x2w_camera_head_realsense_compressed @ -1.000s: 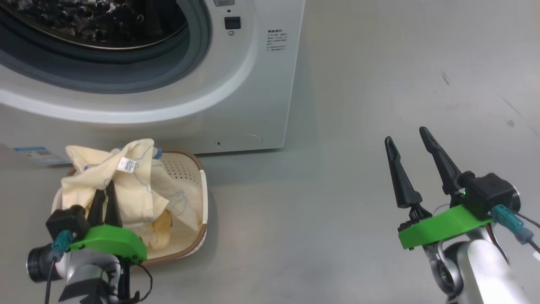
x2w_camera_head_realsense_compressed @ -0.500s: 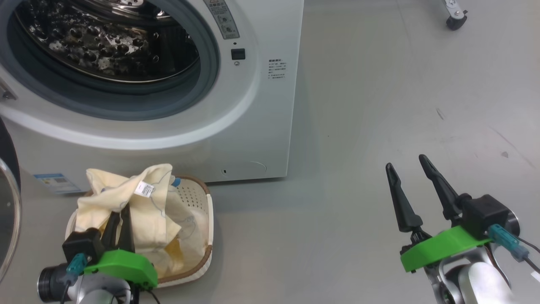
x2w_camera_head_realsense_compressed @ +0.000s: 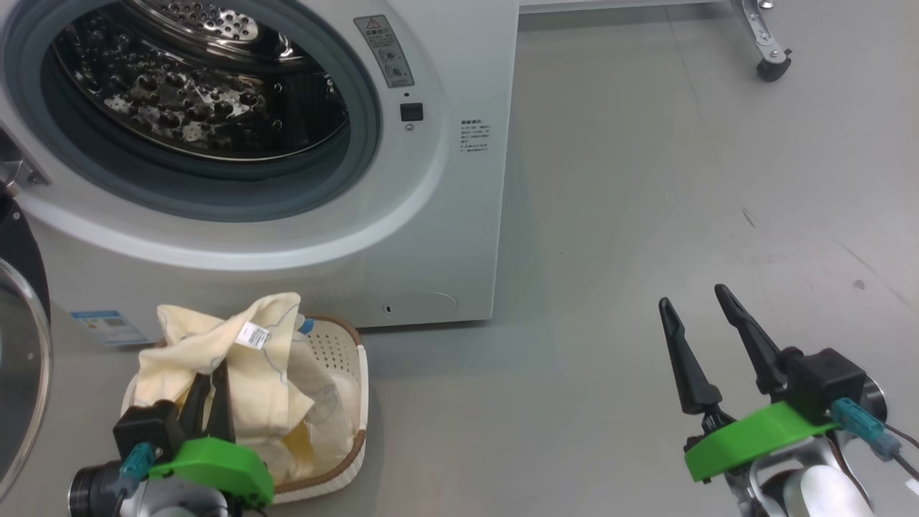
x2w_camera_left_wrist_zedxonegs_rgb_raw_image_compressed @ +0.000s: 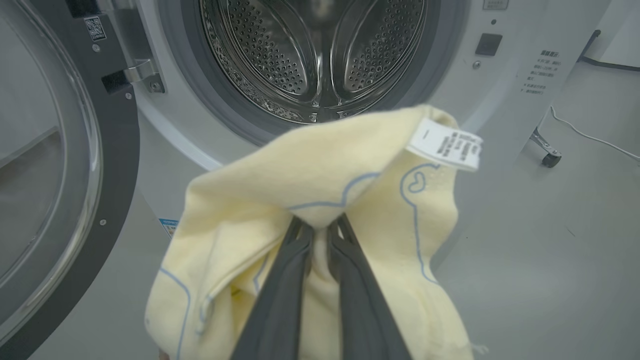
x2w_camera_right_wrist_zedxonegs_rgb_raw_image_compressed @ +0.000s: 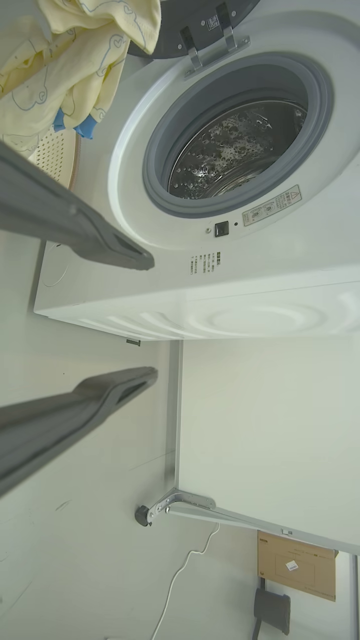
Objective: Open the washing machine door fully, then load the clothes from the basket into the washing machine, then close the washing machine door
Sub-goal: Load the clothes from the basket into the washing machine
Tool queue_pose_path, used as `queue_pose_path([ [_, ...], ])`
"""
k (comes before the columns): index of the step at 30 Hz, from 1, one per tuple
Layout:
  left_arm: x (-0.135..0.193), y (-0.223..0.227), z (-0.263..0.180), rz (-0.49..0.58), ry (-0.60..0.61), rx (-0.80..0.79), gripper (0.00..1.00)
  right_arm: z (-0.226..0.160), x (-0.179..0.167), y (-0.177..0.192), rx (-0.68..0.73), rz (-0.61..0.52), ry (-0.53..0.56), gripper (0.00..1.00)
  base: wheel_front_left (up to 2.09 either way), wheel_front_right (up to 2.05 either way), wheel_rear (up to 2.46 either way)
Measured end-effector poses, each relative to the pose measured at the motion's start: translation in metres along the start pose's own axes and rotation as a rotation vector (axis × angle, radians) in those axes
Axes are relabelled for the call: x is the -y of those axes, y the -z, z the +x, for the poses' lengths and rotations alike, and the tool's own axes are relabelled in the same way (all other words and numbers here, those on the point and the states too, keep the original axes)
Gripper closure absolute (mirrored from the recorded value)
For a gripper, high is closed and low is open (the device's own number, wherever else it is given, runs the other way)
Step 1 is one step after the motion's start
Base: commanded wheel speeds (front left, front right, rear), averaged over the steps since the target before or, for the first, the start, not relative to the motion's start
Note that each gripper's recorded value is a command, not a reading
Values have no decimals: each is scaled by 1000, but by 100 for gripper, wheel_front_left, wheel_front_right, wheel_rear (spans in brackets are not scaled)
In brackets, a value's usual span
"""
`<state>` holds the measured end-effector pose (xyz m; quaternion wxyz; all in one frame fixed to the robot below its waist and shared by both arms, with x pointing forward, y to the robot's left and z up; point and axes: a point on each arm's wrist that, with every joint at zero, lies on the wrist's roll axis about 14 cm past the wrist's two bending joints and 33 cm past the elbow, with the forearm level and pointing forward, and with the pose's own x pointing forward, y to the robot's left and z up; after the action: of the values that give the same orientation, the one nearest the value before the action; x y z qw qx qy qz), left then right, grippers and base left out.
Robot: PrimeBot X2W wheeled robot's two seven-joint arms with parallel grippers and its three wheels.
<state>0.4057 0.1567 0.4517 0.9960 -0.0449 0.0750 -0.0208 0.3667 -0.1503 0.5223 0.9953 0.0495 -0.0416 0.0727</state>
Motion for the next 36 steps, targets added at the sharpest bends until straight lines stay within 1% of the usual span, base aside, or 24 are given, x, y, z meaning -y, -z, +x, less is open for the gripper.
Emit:
queue_pose_path([
  [13,-1,5,1,-4,-7,-17,100,1,-2,4,-12,5,-6,0,0,0,0],
  [19,-4,14,11,-3,-9,-55,100,2,-5,11,-34,20,-13,0,0,0,0],
  [21,-2,14,21,-6,-2,-68,100,3,-8,15,-42,25,-20,0,0,0,0],
  [23,3,13,39,-24,13,-86,100,10,-9,16,-43,31,-27,0,0,0,0],
  [29,2,16,79,-30,27,-122,100,25,-7,22,-41,39,-31,0,0,0,0],
  [34,3,31,109,-40,47,-211,100,33,-4,33,-60,43,-26,0,0,0,0],
  [35,3,31,109,-40,47,-211,100,33,-4,33,-60,43,-26,0,0,0,0],
  [36,1,36,121,-42,49,-245,100,37,0,37,-65,47,-18,0,0,0,0],
])
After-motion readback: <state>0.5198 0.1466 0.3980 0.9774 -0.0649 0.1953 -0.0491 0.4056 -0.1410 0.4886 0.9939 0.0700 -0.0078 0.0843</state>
